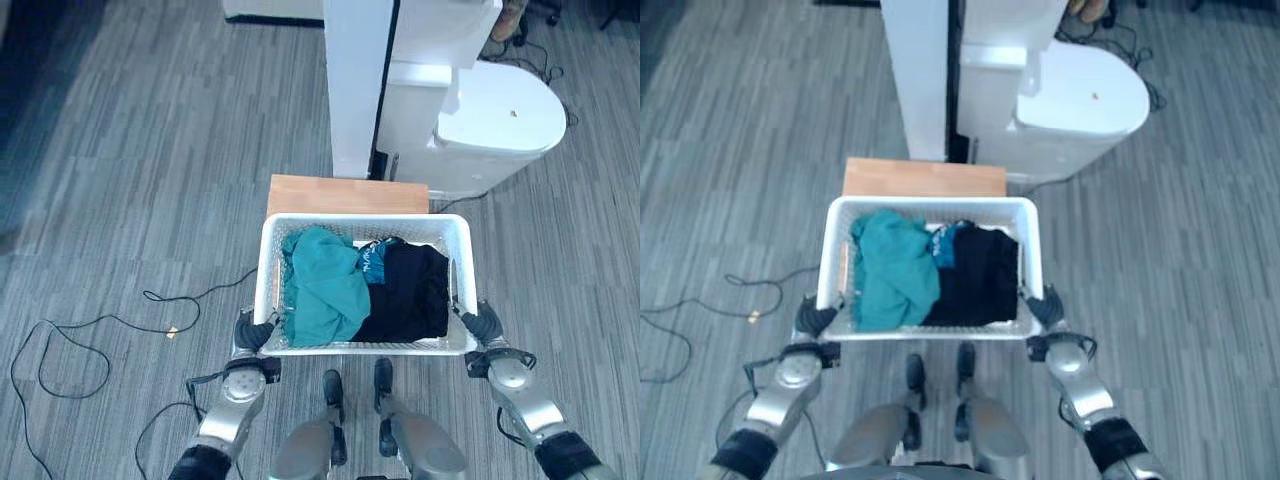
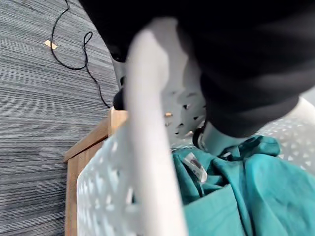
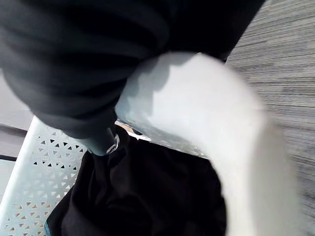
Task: Grab the laundry basket,head to the washer,open it,put in the laundry and shut it.
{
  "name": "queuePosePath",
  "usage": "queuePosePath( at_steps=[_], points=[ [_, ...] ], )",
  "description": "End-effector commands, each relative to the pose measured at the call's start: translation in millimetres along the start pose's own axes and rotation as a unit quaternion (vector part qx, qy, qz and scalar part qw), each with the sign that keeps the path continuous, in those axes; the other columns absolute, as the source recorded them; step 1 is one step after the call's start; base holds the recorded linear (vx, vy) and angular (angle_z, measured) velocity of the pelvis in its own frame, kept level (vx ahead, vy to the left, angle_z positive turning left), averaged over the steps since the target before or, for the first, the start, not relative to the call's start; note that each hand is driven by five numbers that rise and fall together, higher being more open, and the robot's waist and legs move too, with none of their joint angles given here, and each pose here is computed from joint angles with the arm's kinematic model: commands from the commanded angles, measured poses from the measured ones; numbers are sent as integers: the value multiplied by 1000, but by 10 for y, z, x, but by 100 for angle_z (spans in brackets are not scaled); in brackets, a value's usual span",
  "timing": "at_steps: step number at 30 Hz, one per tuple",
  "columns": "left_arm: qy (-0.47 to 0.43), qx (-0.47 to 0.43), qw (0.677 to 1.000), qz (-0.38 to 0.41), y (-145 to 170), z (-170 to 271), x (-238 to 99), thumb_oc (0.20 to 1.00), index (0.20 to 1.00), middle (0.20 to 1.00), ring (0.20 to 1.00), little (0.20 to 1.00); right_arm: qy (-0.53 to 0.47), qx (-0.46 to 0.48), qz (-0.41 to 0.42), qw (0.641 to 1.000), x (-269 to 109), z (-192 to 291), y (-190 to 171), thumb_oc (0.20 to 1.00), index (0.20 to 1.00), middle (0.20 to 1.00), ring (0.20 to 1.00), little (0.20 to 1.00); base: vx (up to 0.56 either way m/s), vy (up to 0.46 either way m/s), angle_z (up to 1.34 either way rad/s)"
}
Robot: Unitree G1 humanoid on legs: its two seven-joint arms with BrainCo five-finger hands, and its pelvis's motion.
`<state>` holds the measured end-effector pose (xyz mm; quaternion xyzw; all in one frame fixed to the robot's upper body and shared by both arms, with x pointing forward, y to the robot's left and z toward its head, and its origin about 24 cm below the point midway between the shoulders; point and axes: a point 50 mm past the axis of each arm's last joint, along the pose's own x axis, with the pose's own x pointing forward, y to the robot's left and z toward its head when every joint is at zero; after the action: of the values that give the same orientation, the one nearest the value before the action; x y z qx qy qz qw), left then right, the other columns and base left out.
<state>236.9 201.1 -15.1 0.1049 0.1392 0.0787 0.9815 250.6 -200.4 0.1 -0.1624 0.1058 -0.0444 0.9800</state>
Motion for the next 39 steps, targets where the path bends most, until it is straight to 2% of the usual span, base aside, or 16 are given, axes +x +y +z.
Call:
queuePosePath(
  at_steps=[1, 5, 14, 26, 30, 39],
  points=[
    [-43, -20, 998, -27, 178, 93, 3, 200, 200, 200, 200, 200, -74, 41, -6, 996, -26, 199, -223, 200, 200, 200, 200, 200, 20, -104, 16],
    [-34, -19, 998, -58, 162, 15, -136, 200, 200, 200, 200, 200, -62, 49, -13, 997, -217, 73, -318, 200, 200, 200, 200, 200, -5, -83, 0],
    [-56, 9, 993, -107, 2, 99, -189, 200, 200, 200, 200, 200, -58, 43, -18, 997, -300, 34, -401, 200, 200, 200, 200, 200, 7, 72, -39],
    [-134, 24, 985, -105, 9, 472, -75, 200, 200, 200, 200, 200, -108, 71, 10, 992, -186, 286, -150, 200, 200, 200, 200, 200, -27, 28, -143],
    [-111, 19, 987, -110, -16, 353, -115, 200, 200, 200, 200, 200, -106, 64, 23, 992, -204, 276, -110, 200, 200, 200, 200, 200, 116, -236, -178],
    [-84, -13, 988, -130, -214, 234, -175, 200, 200, 200, 200, 200, -108, 46, 30, 993, -203, 304, -188, 200, 200, 200, 200, 200, 172, -142, -57]
  ],
)
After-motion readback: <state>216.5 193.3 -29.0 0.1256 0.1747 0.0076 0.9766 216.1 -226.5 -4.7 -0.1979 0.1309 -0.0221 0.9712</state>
